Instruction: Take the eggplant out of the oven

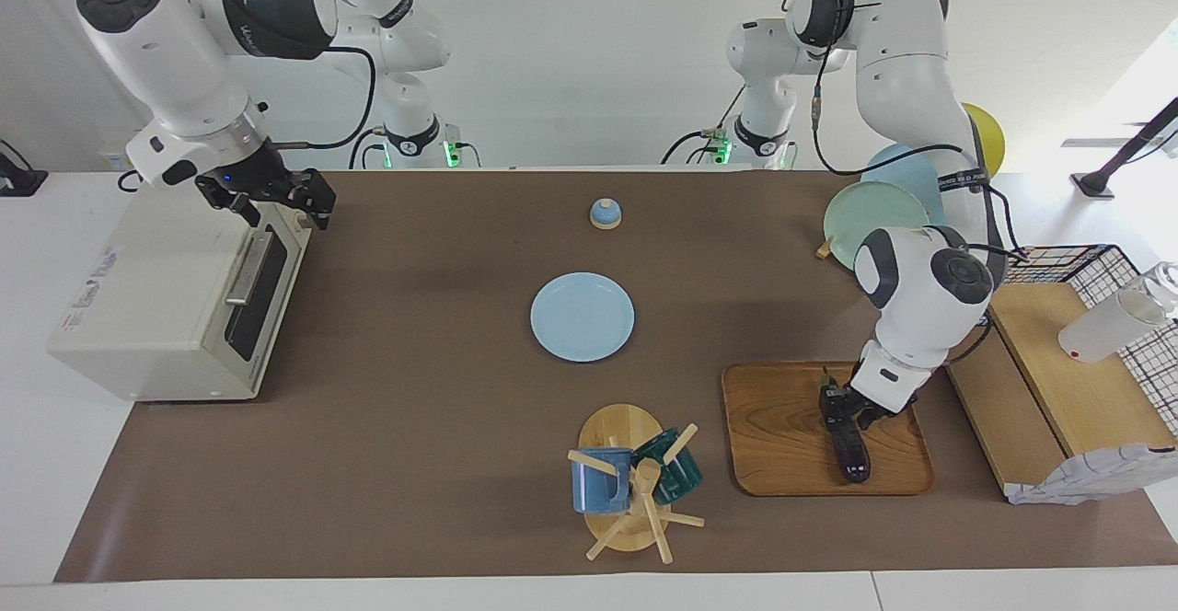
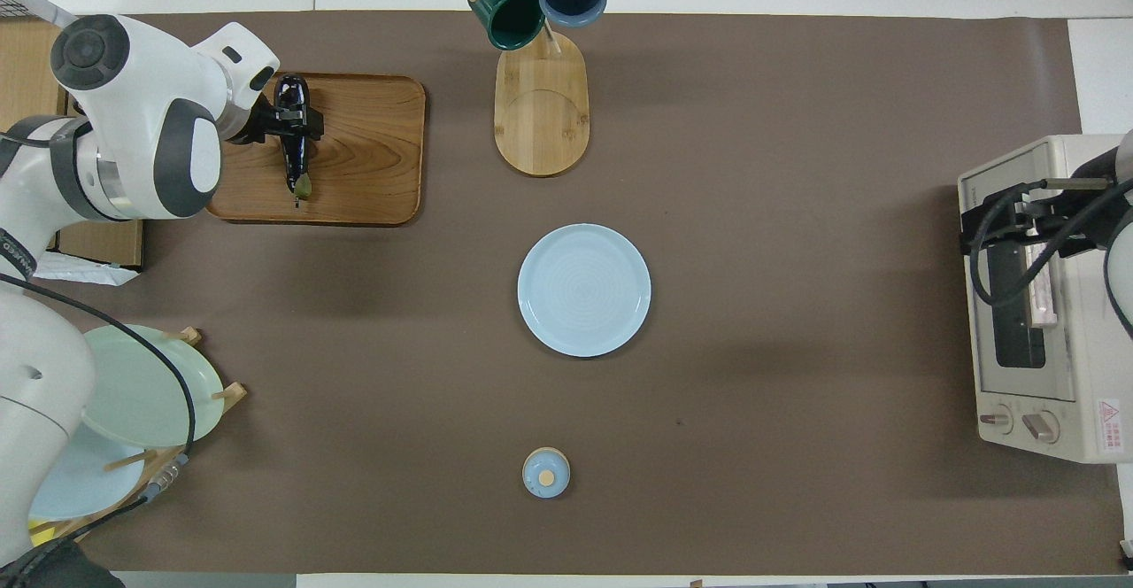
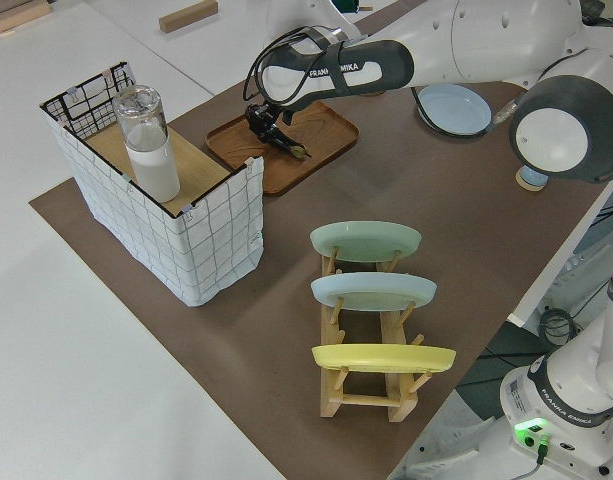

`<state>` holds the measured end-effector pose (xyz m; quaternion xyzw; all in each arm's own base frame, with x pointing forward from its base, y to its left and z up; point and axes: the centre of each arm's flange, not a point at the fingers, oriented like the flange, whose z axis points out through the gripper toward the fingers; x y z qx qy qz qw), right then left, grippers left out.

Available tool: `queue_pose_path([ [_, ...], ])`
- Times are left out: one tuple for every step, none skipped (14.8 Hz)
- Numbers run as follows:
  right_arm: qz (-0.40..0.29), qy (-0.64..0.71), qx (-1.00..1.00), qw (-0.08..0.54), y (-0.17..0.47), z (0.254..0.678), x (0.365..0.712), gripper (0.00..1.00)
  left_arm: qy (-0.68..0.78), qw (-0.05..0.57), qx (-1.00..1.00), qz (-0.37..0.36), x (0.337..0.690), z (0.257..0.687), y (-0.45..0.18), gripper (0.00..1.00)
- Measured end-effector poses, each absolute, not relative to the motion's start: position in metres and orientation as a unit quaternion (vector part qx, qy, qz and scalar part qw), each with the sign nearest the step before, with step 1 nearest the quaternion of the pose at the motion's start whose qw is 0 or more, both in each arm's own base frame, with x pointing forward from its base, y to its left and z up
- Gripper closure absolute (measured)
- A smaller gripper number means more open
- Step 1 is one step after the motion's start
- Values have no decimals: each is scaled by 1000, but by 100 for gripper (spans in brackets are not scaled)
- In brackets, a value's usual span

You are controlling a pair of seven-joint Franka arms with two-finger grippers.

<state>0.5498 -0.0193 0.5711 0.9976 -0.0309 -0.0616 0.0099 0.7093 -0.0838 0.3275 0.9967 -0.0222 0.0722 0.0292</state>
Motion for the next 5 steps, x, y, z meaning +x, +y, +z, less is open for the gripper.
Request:
queue_pose_path([
  [-62,-31,998,10,-19,572,549,0,-22,29,997,70,709,333,-84,0],
  [-61,-31,998,10,-19,572,549,0,-22,31,997,68,708,342,-84,0],
  [-61,-31,998,10,-19,573,549,0,-19,35,997,63,705,355,-84,0],
  [-61,-31,998,10,-19,574,548,0,-16,40,997,60,701,373,-84,0],
  [-62,-31,998,9,-19,575,546,0,-15,42,997,57,696,393,-84,0],
])
